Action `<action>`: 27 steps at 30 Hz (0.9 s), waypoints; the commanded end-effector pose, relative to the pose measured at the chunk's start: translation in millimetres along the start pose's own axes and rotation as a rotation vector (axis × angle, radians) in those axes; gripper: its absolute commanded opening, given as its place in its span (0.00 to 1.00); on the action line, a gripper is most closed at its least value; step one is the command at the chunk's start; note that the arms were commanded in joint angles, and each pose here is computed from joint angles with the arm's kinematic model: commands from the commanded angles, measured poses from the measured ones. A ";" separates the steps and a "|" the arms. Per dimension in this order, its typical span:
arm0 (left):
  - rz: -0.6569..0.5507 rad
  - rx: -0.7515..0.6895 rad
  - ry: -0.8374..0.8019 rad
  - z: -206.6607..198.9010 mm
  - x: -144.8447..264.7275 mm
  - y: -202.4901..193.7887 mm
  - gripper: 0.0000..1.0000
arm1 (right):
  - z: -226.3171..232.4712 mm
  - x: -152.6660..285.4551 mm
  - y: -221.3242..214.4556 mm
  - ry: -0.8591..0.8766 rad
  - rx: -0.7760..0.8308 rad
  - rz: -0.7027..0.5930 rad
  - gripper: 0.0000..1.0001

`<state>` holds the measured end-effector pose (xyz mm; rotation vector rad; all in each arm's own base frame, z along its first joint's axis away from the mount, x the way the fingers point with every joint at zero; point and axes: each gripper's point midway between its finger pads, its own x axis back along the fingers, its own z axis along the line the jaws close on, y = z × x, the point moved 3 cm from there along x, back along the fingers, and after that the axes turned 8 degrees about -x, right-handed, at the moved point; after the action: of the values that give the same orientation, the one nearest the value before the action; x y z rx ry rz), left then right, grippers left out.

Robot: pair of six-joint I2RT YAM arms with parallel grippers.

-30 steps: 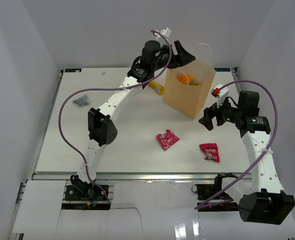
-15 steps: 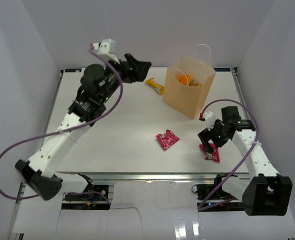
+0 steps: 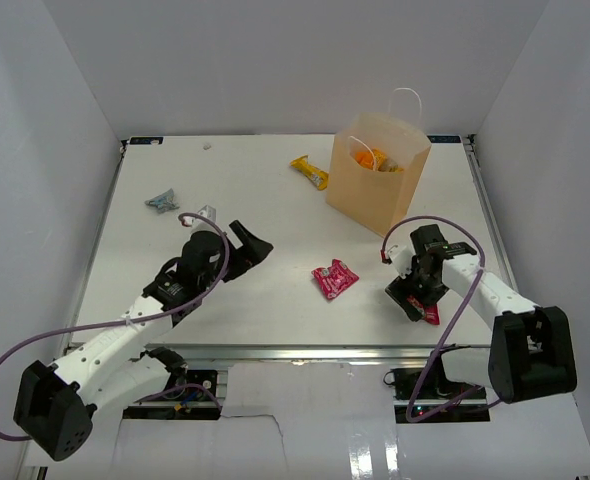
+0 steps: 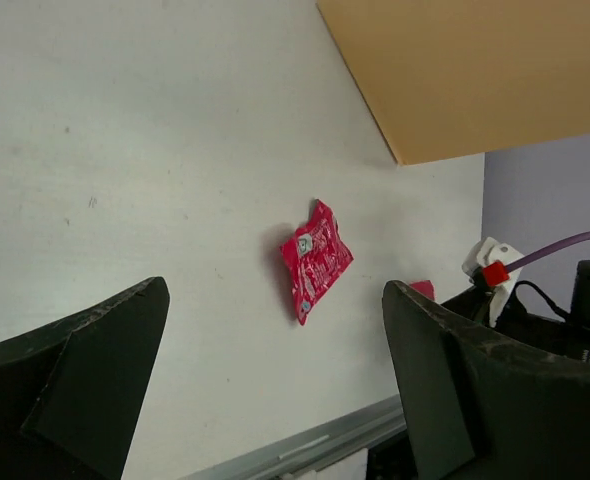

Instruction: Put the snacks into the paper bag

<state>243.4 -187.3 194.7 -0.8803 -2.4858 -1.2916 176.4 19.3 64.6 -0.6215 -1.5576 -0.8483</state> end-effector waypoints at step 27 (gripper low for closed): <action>0.576 0.162 -0.058 -29.3 -59.3 -119.6 0.84 | 25.5 148.7 110.7 0.039 0.487 -0.762 0.08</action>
<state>217.1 -274.6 100.3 -1.3612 -2.1071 -0.7914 218.7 68.0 166.5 0.0137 -1.8243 -0.9511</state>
